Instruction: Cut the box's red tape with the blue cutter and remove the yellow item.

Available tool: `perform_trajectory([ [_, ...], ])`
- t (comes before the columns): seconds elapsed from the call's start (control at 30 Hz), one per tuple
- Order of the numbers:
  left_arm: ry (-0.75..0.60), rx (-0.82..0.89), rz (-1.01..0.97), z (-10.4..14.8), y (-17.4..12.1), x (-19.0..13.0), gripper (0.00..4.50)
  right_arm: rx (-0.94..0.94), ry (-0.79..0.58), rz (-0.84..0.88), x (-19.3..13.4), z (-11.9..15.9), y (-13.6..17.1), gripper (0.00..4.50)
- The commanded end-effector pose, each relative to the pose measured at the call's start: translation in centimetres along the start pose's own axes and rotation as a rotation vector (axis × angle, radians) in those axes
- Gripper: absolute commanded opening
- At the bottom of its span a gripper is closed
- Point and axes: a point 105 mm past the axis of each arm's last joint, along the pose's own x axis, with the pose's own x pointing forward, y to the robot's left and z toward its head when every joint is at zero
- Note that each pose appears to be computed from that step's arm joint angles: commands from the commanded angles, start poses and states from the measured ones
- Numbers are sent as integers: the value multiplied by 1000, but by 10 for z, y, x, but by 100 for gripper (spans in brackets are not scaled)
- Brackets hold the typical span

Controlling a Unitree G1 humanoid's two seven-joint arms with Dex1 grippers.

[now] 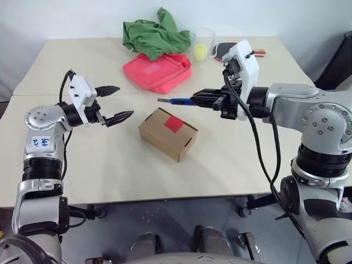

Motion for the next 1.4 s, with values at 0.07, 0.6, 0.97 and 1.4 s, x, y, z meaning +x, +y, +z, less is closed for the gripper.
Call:
perform_trajectory([
  [0.07,-54,-24,-151,12,-20,17,450,-74,-33,-31,-5,10,-6,16],
  [0.6,51,-25,-269,7,-31,45,58,-121,-11,-76,-10,6,-15,16],
  [0.97,239,-58,-348,13,-27,46,2,-163,13,-48,-3,6,-13,16],
  [1.4,377,-75,-338,-12,-32,51,2,-195,47,5,10,5,-11,16],
])
